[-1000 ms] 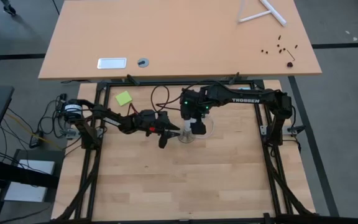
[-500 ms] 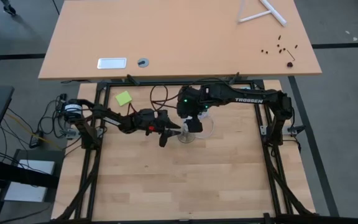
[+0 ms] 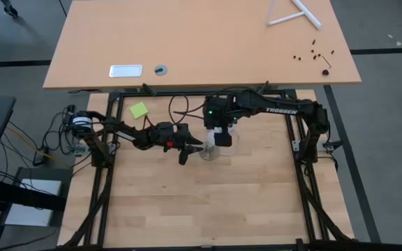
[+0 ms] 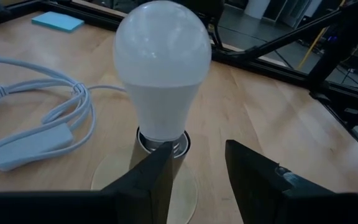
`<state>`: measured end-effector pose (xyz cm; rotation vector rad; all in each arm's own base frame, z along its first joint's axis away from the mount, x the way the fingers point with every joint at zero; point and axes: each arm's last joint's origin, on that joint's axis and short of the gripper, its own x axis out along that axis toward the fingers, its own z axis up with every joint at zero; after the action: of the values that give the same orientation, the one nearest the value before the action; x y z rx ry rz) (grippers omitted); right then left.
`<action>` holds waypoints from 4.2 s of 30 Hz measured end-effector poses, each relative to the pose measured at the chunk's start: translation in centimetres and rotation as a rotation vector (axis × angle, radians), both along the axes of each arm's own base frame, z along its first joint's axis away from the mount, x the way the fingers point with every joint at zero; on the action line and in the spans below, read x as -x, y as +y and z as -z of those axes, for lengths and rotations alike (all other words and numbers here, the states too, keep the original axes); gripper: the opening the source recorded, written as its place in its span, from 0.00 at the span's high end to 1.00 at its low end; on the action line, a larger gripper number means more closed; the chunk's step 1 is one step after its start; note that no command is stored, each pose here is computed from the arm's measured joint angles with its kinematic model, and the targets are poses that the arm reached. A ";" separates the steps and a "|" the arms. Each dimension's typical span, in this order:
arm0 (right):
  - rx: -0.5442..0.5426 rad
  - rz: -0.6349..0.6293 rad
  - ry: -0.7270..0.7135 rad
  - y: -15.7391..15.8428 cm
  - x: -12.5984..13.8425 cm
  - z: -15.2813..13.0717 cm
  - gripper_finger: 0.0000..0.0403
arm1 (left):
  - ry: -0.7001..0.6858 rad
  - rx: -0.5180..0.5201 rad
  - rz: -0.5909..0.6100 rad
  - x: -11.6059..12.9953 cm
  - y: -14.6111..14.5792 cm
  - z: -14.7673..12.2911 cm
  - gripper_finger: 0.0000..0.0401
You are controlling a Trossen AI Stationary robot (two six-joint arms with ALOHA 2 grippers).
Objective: Screw lightbulb
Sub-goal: Insert the lightbulb into the lamp
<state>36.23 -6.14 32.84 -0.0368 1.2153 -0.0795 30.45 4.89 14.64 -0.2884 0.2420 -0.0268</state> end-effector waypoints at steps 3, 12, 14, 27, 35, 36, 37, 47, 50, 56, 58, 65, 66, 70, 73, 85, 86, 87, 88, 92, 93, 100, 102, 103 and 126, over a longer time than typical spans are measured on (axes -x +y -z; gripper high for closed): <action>-0.040 -0.013 -0.016 -0.8 0.1 0.0 0.11 | 0.000 0.001 0.001 0.0 0.0 0.0 0.62; -0.179 -0.041 -0.037 -3.8 -0.1 1.4 0.11 | 0.001 0.002 0.015 -0.1 -0.4 0.0 0.62; -0.184 -0.050 -0.024 -3.9 -0.1 2.2 0.11 | 0.003 0.003 0.016 -0.1 -0.4 0.0 0.62; -0.246 -0.082 -0.028 -3.4 -0.4 4.7 0.11 | 0.028 0.006 0.015 0.0 -0.4 0.3 0.62; -0.251 -0.099 -0.012 -2.7 -0.5 6.1 0.11 | 0.027 0.002 0.005 0.0 -0.4 0.3 0.62; -0.251 -0.101 -0.015 -2.6 -0.5 6.2 0.11 | 0.027 0.003 0.006 0.0 -0.4 0.2 0.62; -0.251 -0.104 -0.015 -2.5 -0.6 6.3 0.11 | 0.026 0.003 0.006 0.0 -0.4 0.2 0.62; -0.226 -0.137 -0.025 -1.8 -0.9 6.3 0.15 | 0.027 0.003 0.005 0.0 -0.4 0.3 0.62; -0.223 -0.140 -0.025 -1.7 -0.9 6.3 0.17 | 0.027 0.003 0.005 0.0 -0.4 0.3 0.62; -0.174 -0.140 -0.011 -1.2 -1.0 6.3 0.20 | 0.029 0.003 0.004 0.0 -0.4 0.3 0.62; -0.173 -0.143 -0.010 -1.0 -1.1 6.3 0.21 | 0.030 0.003 0.004 0.0 -0.4 0.3 0.62; -0.155 -0.141 -0.005 -0.6 -1.1 6.1 0.25 | 0.030 0.003 0.004 0.0 -0.4 0.3 0.62; -0.144 -0.139 -0.008 -0.6 -1.2 5.8 0.25 | 0.030 0.003 0.004 0.0 -0.4 0.3 0.62; -0.120 -0.140 -0.026 -0.4 -1.4 4.5 0.24 | 0.040 0.004 0.001 0.0 -0.4 0.4 0.62; -0.115 -0.142 -0.034 -0.4 -1.4 3.8 0.24 | 0.046 0.004 -0.004 0.0 -0.4 0.4 0.62; -0.041 -0.171 0.021 1.1 -1.3 3.9 0.25 | 0.048 0.003 -0.006 0.1 -0.4 0.4 0.62; -0.042 -0.175 0.024 1.3 -1.3 3.9 0.25 | 0.048 0.003 -0.006 0.1 -0.4 0.4 0.62; -0.041 -0.178 0.025 1.4 -1.3 3.9 0.25 | 0.048 0.003 -0.010 0.1 -0.4 0.4 0.62; -0.041 -0.182 0.023 1.5 -1.3 3.9 0.25 | 0.049 0.001 -0.017 0.1 -0.3 0.5 0.62; -0.043 -0.181 0.028 1.6 -1.3 3.9 0.25 | 0.074 -0.005 -0.048 0.0 -0.2 1.1 0.62; -0.045 -0.178 0.033 1.6 -1.3 3.9 0.25 | 0.085 -0.011 -0.061 0.0 -0.1 1.4 0.62; -0.049 -0.174 0.047 1.6 -1.1 4.0 0.25 | 0.111 -0.074 -0.158 -0.2 0.7 2.8 0.62; -0.050 -0.175 0.049 1.6 -1.1 4.0 0.25 | 0.101 -0.086 -0.171 -0.3 0.9 3.0 0.62; -0.049 -0.175 0.049 1.6 -1.1 4.0 0.25 | 0.096 -0.088 -0.170 -0.4 1.1 3.1 0.62; -0.085 -0.189 0.146 3.7 -0.4 4.2 0.25 | 0.075 -0.134 0.034 -4.3 -1.0 4.4 0.62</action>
<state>36.61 -2.48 28.63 -0.0837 1.3539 0.1421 34.73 3.93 10.24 -0.1522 0.3219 -0.0329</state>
